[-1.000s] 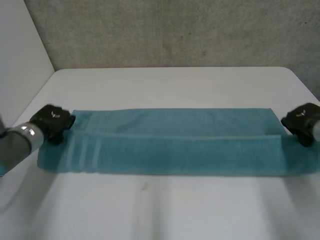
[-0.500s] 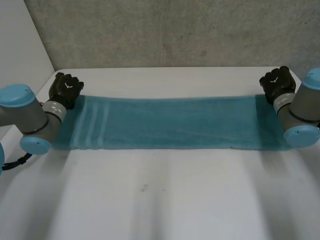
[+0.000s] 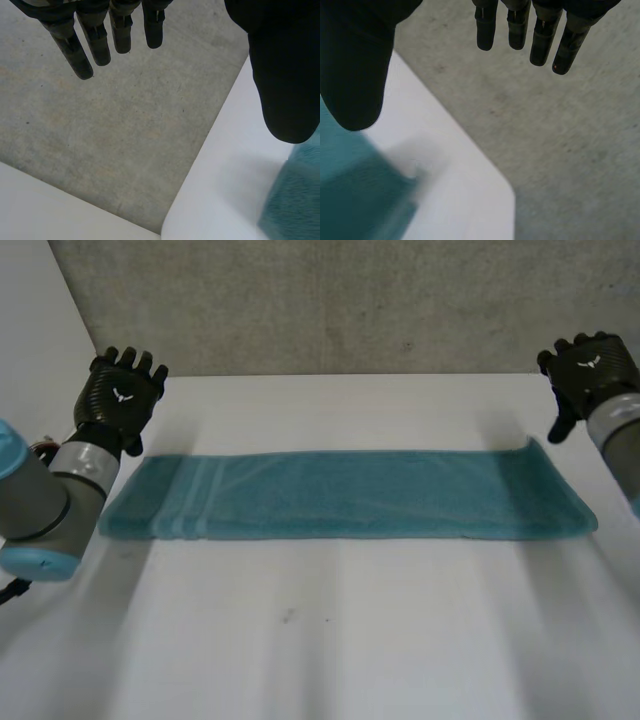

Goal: Fold the laundry

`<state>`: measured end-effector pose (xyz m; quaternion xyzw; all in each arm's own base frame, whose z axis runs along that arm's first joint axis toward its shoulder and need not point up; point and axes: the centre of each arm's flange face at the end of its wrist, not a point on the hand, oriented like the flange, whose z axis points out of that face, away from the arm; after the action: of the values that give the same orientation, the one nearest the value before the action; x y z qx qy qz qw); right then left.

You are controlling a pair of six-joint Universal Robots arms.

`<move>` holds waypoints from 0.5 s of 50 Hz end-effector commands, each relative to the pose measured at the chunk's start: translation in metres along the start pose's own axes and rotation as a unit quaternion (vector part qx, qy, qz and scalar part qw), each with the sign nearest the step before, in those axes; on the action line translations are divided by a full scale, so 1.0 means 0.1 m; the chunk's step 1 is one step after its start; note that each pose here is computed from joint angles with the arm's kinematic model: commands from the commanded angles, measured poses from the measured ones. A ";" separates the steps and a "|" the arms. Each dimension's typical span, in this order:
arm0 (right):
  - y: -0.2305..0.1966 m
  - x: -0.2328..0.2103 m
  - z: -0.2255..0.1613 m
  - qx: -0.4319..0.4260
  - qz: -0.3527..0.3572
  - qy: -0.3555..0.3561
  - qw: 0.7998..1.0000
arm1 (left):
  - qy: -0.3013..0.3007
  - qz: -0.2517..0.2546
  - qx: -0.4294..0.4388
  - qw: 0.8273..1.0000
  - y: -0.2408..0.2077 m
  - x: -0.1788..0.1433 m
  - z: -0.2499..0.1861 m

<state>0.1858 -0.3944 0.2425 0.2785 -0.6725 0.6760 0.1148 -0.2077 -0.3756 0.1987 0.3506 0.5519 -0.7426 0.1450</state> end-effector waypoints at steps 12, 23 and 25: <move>0.64 0.25 -0.34 -0.132 0.081 -0.038 0.987 | -0.005 -0.131 -0.027 0.991 -0.31 -0.04 -0.62; 1.12 0.05 -0.29 -0.152 0.110 -0.099 0.977 | 0.005 -0.148 -0.054 0.987 -0.18 0.10 -0.66; 1.17 0.04 -0.27 -0.152 0.110 -0.099 0.977 | 0.004 -0.151 -0.057 0.987 -0.17 0.11 -0.65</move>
<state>0.1164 -0.3697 0.1728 0.2444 -0.7962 0.5529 0.0249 -0.2022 -0.3054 0.2025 0.2639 0.6294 -0.7292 0.0498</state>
